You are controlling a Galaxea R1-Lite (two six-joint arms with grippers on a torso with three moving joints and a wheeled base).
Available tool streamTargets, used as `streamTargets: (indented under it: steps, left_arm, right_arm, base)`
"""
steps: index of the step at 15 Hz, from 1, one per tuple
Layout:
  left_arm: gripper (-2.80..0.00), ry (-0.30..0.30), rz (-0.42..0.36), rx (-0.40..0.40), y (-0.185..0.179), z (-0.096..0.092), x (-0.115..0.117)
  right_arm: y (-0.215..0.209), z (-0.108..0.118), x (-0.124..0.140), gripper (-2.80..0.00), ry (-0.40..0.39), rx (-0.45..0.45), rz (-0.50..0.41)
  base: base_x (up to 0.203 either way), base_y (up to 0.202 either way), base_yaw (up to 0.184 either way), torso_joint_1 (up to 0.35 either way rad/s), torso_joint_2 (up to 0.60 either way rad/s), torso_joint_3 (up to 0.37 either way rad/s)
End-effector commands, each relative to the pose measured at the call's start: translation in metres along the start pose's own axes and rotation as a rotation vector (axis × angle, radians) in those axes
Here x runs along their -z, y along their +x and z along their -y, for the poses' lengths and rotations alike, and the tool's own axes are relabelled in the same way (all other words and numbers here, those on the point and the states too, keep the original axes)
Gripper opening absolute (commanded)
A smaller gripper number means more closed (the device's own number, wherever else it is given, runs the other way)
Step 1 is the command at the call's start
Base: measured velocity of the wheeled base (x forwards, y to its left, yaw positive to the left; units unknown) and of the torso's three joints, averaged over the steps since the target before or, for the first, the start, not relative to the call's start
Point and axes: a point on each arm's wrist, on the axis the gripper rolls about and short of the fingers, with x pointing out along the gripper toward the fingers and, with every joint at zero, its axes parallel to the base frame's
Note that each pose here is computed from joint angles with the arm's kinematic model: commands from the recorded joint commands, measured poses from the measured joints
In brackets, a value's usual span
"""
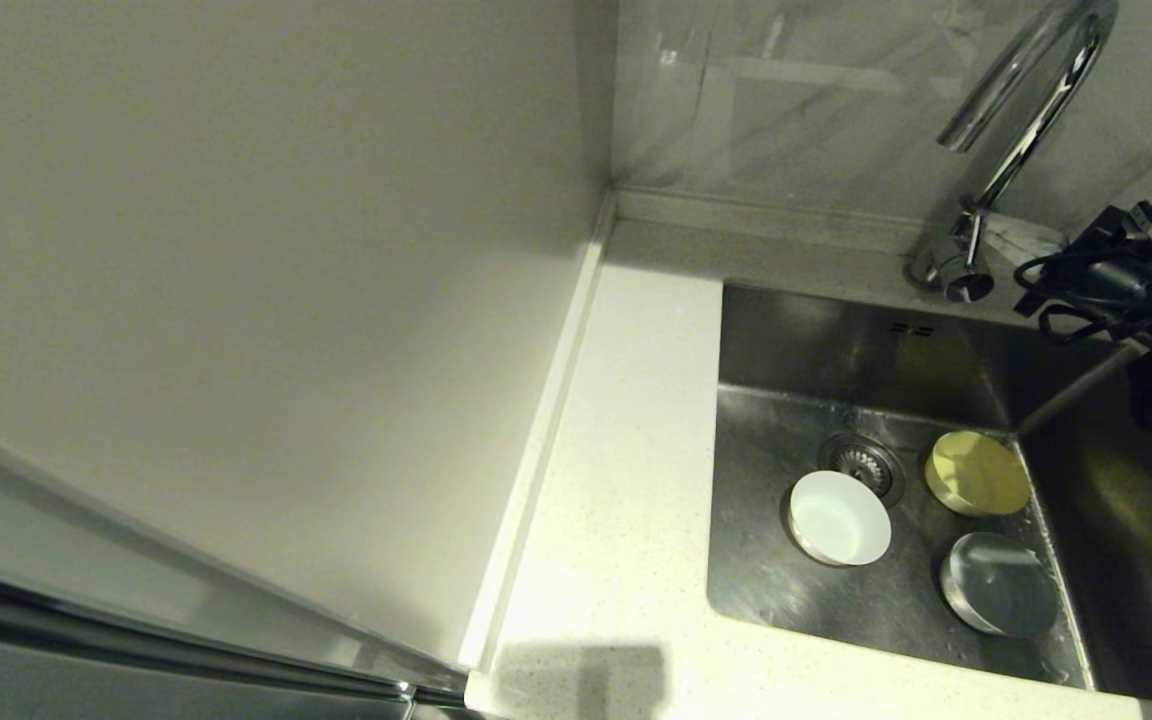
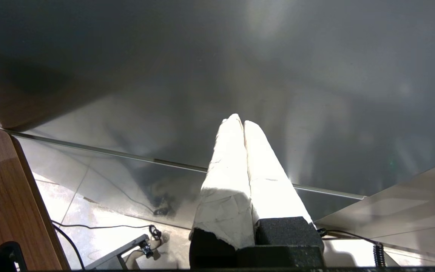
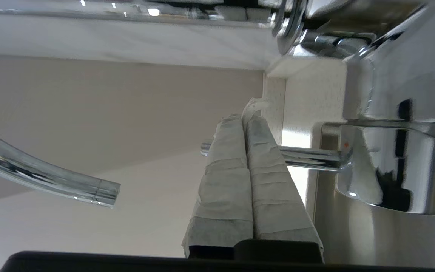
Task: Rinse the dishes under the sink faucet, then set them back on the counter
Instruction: Turn on the faucet
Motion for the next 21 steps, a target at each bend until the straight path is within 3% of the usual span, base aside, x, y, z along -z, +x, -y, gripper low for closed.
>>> streamTargets:
  steps: [1,7,11,15,18,21]
  left_arm:
    - [-2.8,-0.001,-0.003,0.0,0.0,0.0,0.001]
    - [-2.8,-0.001,-0.003,0.0,0.0,0.0,0.001]
    - [-2.8,-0.001,-0.003,0.0,0.0,0.0,0.001]
    - [-2.8,-0.001,-0.003,0.0,0.0,0.0,0.001]
    - [-2.8,-0.001,-0.003,0.0,0.0,0.0,0.001]
    - [-2.8,-0.001,-0.003,0.001,0.0,0.0,0.001]
  right_arm:
    - [0.002,-0.005,0.001,-2.8,-0.006,0.001,-0.056]
    - [-0.002,-0.012,-0.001,-2.8,0.0,0.048,-0.193]
    - [-0.003,-0.007,-0.001,-2.8,0.001,0.029,-0.112]
    - [-0.01,0.0,0.003,-2.8,-0.091,-0.075,0.069]
    - [-0.021,-0.007,-0.003,-2.8,-0.112,-0.072,0.096]
    - [-0.042,-0.026,-0.008,-2.8,-0.134,-0.028,0.065]
  base:
    - [0.0,0.0,0.0,0.0,0.0,0.0]
    - [0.0,0.0,0.0,0.0,0.0,0.0]
    - [0.0,0.0,0.0,0.0,0.0,0.0]
    - [0.0,0.0,0.0,0.0,0.0,0.0]
    - [0.0,0.0,0.0,0.0,0.0,0.0]
    - [0.0,0.0,0.0,0.0,0.0,0.0]
